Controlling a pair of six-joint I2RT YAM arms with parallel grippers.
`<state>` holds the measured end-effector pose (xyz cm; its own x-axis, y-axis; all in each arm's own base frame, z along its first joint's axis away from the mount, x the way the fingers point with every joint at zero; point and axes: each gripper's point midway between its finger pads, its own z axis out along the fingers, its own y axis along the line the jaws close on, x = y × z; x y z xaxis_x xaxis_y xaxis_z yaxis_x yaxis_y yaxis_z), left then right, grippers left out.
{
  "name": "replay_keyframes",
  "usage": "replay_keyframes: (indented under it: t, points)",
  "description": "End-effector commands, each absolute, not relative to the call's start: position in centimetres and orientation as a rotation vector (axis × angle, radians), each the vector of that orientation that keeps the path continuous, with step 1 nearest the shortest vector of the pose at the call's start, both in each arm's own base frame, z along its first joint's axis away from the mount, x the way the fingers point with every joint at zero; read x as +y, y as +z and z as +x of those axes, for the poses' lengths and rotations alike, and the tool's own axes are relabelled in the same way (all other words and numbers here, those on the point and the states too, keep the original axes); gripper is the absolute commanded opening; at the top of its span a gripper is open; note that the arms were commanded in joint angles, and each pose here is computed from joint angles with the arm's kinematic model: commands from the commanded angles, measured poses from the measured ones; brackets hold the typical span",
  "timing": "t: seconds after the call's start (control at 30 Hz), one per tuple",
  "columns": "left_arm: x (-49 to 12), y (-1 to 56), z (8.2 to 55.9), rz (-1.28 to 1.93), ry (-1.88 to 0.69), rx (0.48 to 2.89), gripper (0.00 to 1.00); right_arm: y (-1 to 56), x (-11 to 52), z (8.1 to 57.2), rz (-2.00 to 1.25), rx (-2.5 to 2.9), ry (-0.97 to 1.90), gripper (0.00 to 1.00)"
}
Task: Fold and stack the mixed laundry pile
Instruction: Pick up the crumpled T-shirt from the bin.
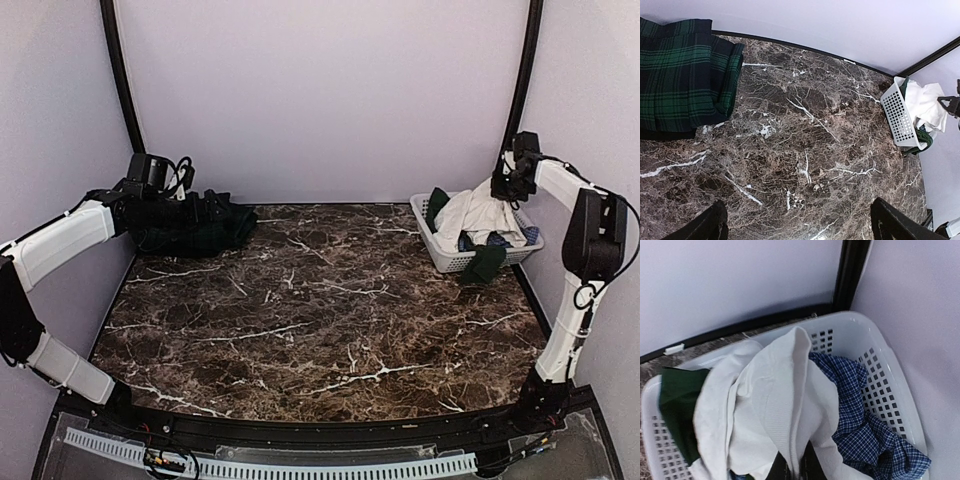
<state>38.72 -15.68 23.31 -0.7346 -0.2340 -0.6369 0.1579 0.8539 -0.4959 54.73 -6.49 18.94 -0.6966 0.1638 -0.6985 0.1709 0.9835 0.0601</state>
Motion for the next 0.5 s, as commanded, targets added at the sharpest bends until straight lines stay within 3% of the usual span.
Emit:
replay_keyframes:
  t: [0.0, 0.23, 0.47]
  points:
    - [-16.1, 26.0, 38.3, -0.029, -0.732, 2.220, 0.99, 28.8, -2.3, 53.9, 0.105, 2.163, 0.088, 0.00]
    - [-15.8, 27.0, 37.7, -0.028, -0.730, 2.198, 0.99, 40.2, 6.6, 49.9, -0.132, 1.942, 0.293, 0.00]
    - [-15.7, 27.8, 37.4, -0.032, -0.732, 2.175, 0.99, 50.3, 16.0, 42.8, -0.398, 1.712, 0.530, 0.00]
